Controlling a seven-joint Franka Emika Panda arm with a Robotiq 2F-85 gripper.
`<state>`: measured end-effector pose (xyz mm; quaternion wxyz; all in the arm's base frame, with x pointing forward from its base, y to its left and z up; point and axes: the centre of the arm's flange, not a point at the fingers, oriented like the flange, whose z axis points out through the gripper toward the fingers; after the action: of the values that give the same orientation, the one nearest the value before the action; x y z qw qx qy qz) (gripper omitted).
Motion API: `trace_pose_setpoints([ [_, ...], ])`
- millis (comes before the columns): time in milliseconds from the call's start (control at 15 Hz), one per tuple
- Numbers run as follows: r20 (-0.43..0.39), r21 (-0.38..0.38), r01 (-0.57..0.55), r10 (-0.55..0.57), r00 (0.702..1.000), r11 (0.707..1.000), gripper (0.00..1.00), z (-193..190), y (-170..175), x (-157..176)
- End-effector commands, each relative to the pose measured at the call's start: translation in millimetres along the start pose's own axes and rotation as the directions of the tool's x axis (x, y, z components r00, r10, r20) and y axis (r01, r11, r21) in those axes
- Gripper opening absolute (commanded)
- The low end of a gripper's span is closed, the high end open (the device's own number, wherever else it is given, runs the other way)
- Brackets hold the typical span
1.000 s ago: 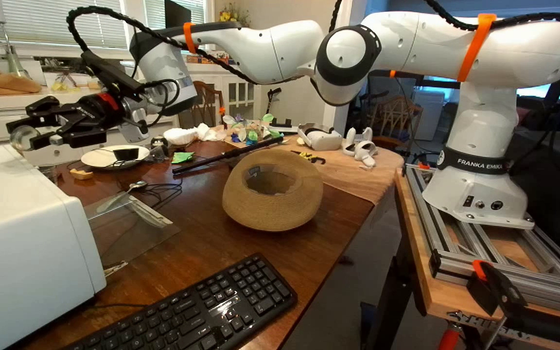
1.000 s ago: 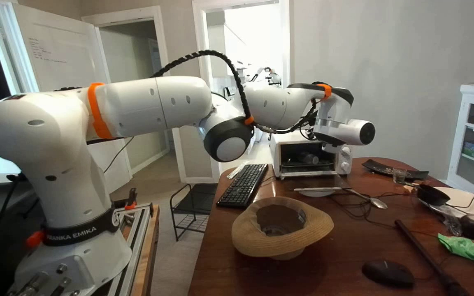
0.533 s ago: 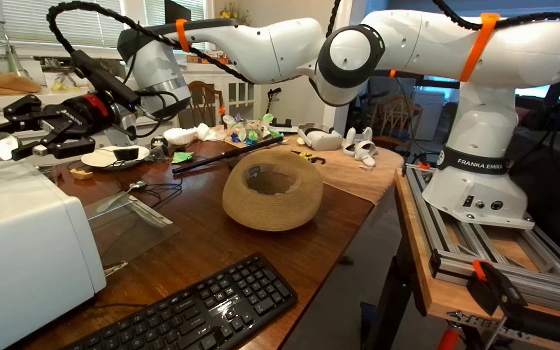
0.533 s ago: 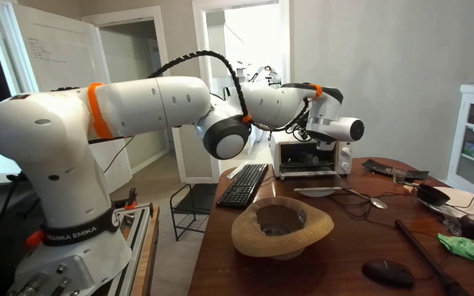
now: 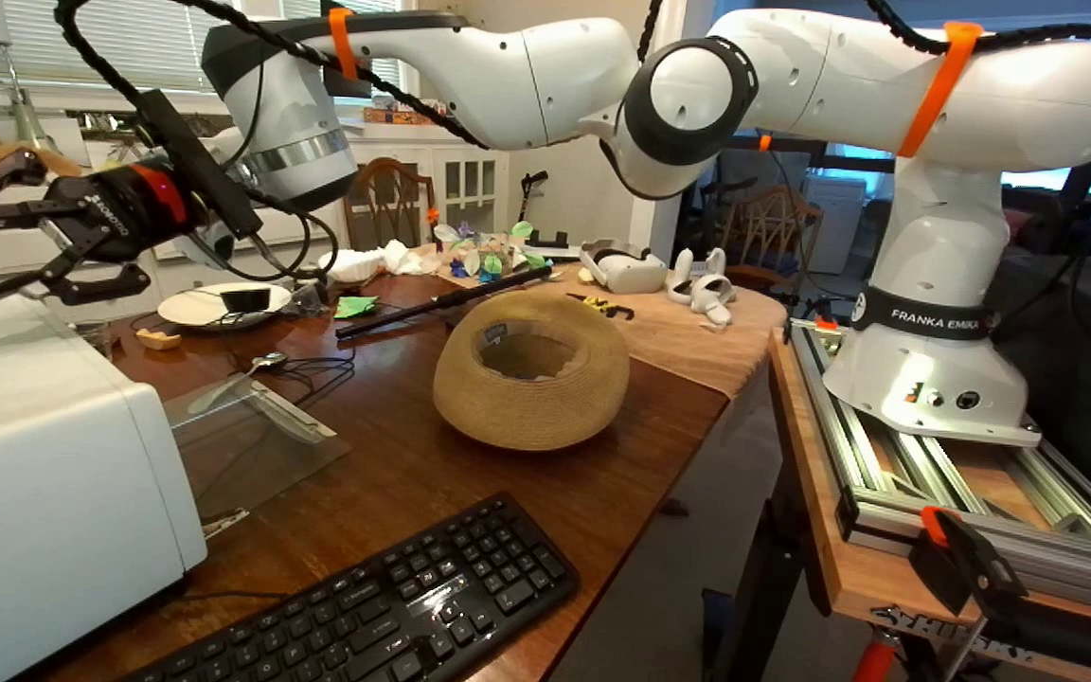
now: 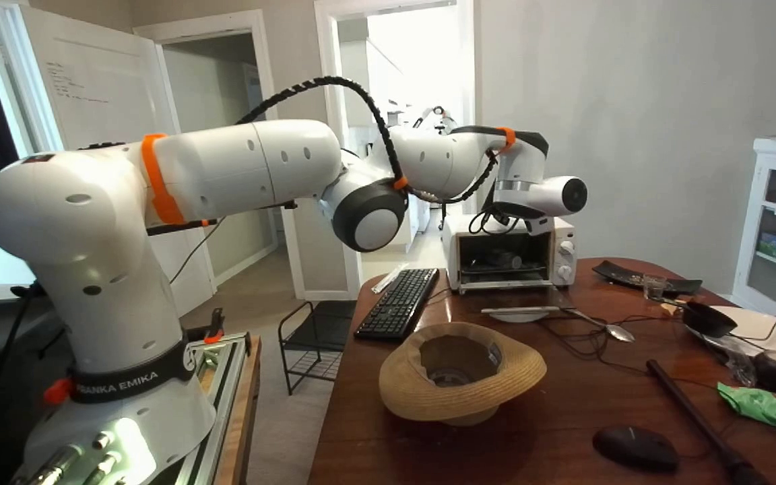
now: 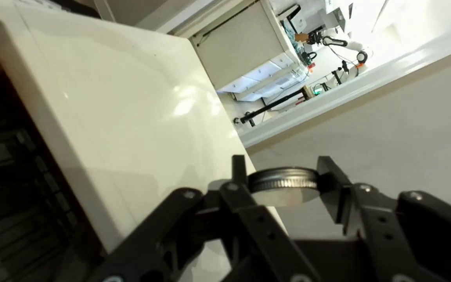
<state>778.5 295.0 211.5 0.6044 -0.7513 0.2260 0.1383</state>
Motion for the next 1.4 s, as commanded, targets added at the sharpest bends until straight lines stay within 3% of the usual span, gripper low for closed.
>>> trace_pose_setpoints([
  [0, -0.113, 0.037, 0.168, -0.163, 0.980, 0.985, 0.23, 18, -16, 6],
  [200, -0.219, 0.045, 0.312, -0.296, 0.930, 0.949, 0.23, 23, -27, 3],
  [400, -0.302, -0.004, 0.449, -0.429, 0.851, 0.893, 0.23, 21, -33, 4],
  [667, -0.373, -0.087, 0.612, -0.595, 0.712, 0.786, 0.23, 11, -34, 12],
  [867, -0.458, -0.158, 0.698, -0.678, 0.575, 0.698, 0.23, 0, -35, 17],
  [933, -0.413, -0.130, 0.656, -0.642, 0.646, 0.744, 0.48, -5, -34, 3],
  [1067, -0.438, -0.155, 0.682, -0.669, 0.601, 0.714, 0.48, -9, -36, 4],
  [1200, -0.437, -0.160, 0.689, -0.676, 0.593, 0.707, 0.48, -9, -36, 4],
  [1267, -0.403, -0.193, 0.728, -0.730, 0.553, 0.658, 0.23, -12, -37, 4],
  [1333, -0.364, -0.255, 0.763, -0.790, 0.493, 0.594, 0.23, -16, -40, 1],
])
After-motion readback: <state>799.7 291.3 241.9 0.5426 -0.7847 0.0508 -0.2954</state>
